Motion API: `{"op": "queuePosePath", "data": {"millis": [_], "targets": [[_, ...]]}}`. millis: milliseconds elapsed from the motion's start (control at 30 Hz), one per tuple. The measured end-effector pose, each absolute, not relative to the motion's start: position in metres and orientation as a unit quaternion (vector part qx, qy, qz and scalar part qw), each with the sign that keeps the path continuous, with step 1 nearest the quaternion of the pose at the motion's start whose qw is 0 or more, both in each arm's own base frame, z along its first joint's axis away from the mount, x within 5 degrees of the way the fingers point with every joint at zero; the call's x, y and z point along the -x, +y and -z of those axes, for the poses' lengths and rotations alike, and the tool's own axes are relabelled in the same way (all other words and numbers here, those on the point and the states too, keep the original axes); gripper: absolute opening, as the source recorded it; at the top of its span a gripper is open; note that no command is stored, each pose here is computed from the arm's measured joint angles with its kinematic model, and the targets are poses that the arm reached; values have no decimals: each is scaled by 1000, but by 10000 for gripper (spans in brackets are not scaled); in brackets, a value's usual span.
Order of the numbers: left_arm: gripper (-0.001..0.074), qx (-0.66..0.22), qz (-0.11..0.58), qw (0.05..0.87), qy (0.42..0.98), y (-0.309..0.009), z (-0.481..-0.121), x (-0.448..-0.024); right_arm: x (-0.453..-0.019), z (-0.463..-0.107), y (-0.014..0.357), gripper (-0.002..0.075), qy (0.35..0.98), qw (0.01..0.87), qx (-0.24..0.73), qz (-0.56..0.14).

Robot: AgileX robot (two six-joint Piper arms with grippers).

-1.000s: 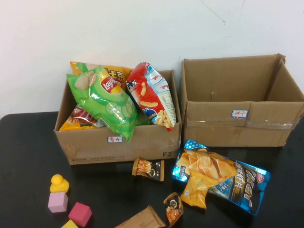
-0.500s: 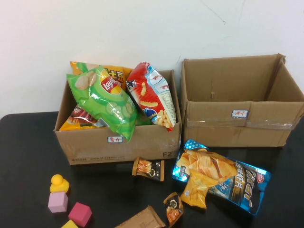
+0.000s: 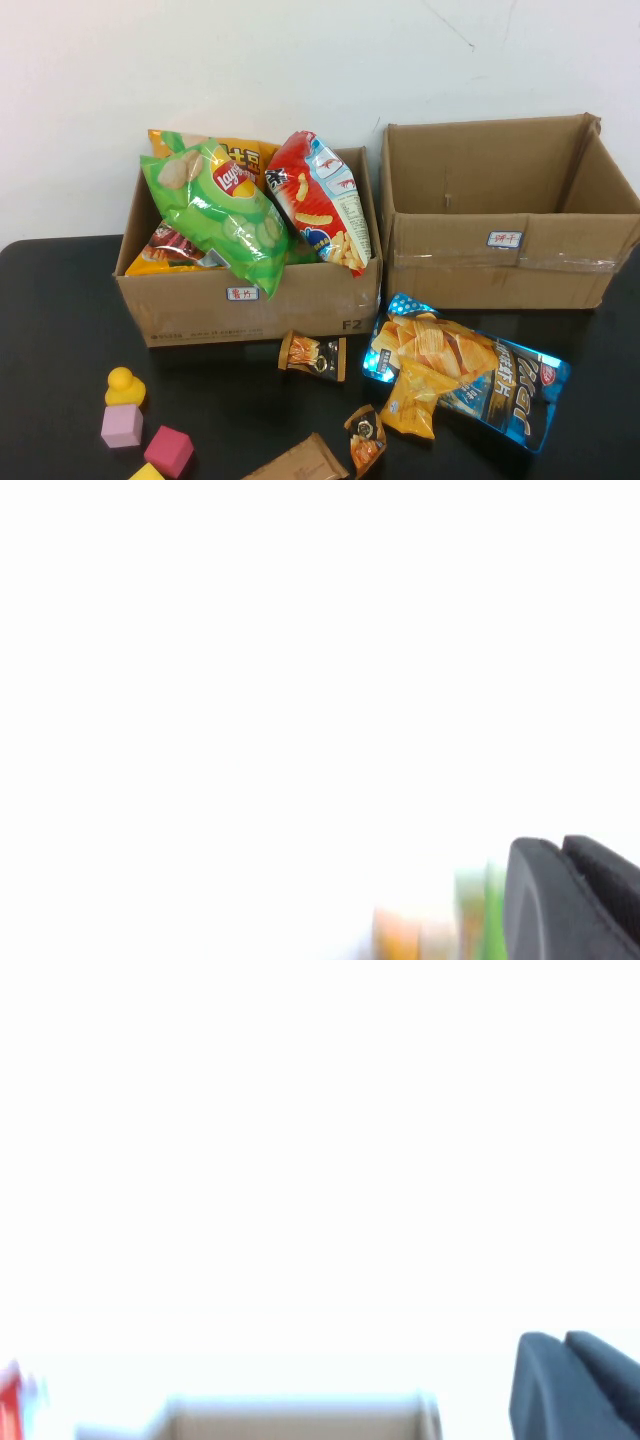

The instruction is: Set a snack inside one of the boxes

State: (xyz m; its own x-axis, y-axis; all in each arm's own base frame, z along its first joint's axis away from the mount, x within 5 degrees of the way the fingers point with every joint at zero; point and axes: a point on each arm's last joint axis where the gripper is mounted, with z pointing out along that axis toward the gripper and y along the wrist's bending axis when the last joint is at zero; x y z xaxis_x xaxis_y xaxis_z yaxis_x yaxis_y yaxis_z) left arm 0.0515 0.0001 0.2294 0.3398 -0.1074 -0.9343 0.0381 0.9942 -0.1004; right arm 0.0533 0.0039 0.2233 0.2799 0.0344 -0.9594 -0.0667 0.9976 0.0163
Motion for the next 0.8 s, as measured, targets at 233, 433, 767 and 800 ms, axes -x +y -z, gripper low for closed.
{"op": "queuePosePath", "data": {"millis": [233,433,767,800], "targets": [[-1,32,57,895,442,1,-254,-38,-42,-248,5,-1,476,878,14,-53],[-1,38,74,904,419,1,-257,-35,-39,-252,7,-1,449,891,19,-61],[-1,-5,59,862,504,-6,-273,-38,-36,-274,5,-1,473,877,-2,-84],[-1,-1,56,854,518,-5,-278,-37,-35,-280,5,-1,486,870,-4,-80]]}}
